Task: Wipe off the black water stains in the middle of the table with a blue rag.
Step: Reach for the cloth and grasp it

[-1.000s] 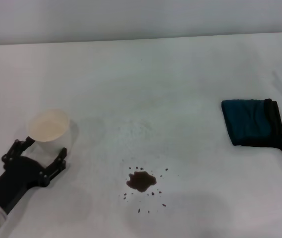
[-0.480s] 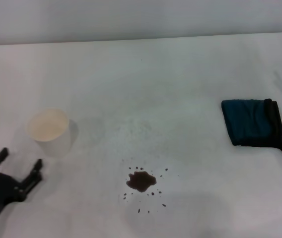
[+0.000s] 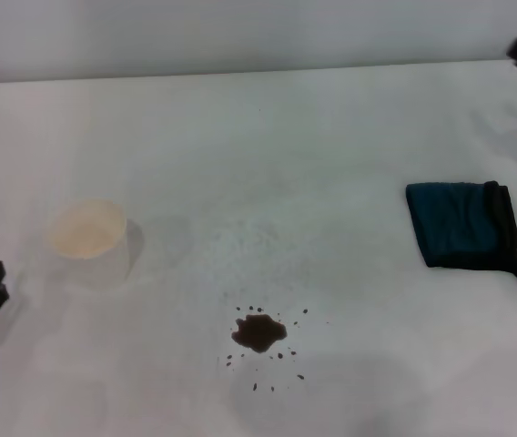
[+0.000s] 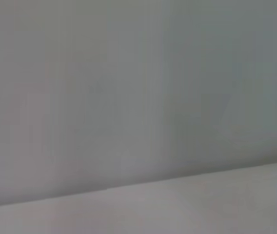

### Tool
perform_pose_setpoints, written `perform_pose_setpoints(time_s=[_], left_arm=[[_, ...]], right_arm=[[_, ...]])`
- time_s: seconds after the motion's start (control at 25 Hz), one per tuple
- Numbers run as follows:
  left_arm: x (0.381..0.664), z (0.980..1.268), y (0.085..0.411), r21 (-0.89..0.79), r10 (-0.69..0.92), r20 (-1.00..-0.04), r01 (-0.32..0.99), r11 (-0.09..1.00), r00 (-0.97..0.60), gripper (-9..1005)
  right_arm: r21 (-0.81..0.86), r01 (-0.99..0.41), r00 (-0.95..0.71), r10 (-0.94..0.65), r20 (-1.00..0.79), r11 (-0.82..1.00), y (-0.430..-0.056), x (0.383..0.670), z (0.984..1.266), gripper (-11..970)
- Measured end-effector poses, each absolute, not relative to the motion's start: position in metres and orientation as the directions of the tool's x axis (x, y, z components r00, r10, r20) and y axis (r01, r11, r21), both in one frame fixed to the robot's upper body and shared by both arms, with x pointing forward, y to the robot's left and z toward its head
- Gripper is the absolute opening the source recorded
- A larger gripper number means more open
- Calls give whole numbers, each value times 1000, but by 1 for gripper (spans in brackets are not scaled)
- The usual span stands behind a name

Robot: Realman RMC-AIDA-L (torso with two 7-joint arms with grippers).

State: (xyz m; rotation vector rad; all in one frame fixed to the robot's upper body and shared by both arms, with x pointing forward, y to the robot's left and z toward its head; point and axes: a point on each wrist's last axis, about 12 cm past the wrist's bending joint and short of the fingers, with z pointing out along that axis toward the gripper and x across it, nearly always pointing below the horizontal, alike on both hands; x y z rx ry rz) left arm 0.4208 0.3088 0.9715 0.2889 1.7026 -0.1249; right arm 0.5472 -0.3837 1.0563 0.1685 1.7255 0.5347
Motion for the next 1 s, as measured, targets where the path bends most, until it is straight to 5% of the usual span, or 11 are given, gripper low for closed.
perform_pose_setpoints(time_s=[0.36, 0.76, 1.0], left_arm=[[439, 982, 314, 138, 160, -985, 273, 952, -61, 877], [447, 996, 321, 165, 162, -986, 246, 955, 36, 876], [455, 1002, 327, 193, 185, -981, 225, 955, 57, 876]], right_arm=[[575, -215, -671, 309, -674, 789, -359, 603, 1114, 765], [333, -110, -877, 66, -475, 937, -318, 609, 1149, 759], [152, -66, -948, -14, -319, 986, -281, 601, 1146, 724]])
